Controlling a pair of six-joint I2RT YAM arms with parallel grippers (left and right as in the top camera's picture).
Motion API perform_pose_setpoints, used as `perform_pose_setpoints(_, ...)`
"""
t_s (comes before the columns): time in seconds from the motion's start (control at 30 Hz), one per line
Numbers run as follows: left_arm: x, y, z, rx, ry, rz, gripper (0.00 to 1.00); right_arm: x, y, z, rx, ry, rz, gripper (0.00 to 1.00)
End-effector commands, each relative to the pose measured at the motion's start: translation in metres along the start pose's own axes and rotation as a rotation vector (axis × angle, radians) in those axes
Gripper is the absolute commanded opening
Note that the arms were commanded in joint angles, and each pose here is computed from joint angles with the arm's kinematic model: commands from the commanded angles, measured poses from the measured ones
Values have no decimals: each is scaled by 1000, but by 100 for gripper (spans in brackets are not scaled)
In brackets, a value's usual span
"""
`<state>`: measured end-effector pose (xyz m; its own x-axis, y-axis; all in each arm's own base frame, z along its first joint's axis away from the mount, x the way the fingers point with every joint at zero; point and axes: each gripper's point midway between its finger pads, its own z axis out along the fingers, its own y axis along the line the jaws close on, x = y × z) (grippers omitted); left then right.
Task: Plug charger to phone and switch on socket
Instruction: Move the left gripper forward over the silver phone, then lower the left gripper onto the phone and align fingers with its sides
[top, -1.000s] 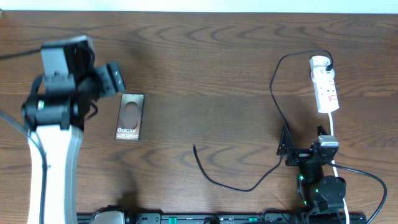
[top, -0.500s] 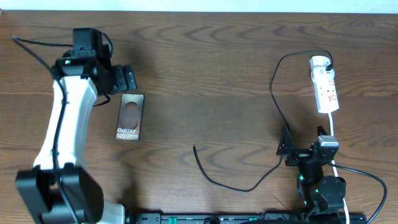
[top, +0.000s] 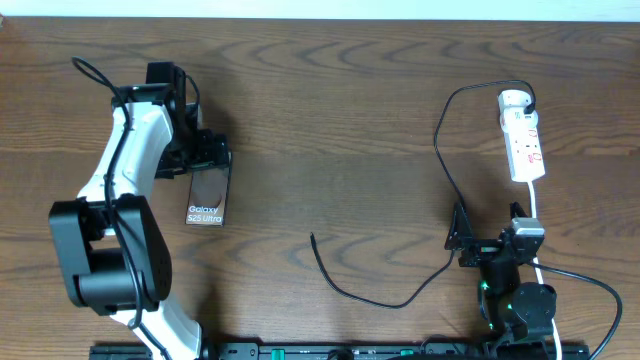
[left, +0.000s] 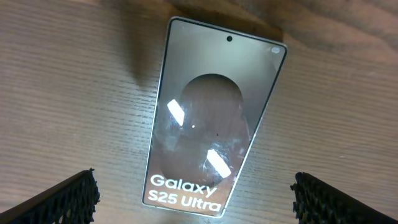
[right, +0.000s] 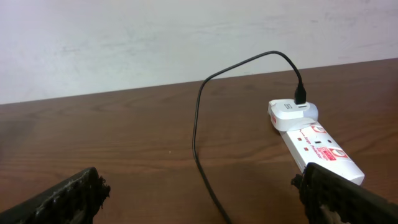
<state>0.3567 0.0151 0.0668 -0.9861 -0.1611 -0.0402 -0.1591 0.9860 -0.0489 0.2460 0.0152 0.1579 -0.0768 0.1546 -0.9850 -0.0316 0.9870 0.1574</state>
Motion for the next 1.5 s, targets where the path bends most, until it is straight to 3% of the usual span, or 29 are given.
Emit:
perform_pose_setpoints(0.0,3,1,8,3,31,41,98,0,-2,0,7,-2,-14,99)
perform_pose_setpoints(1.47,16,0,52,26,23,80,98,0,-2,0,7,-1,-14,99)
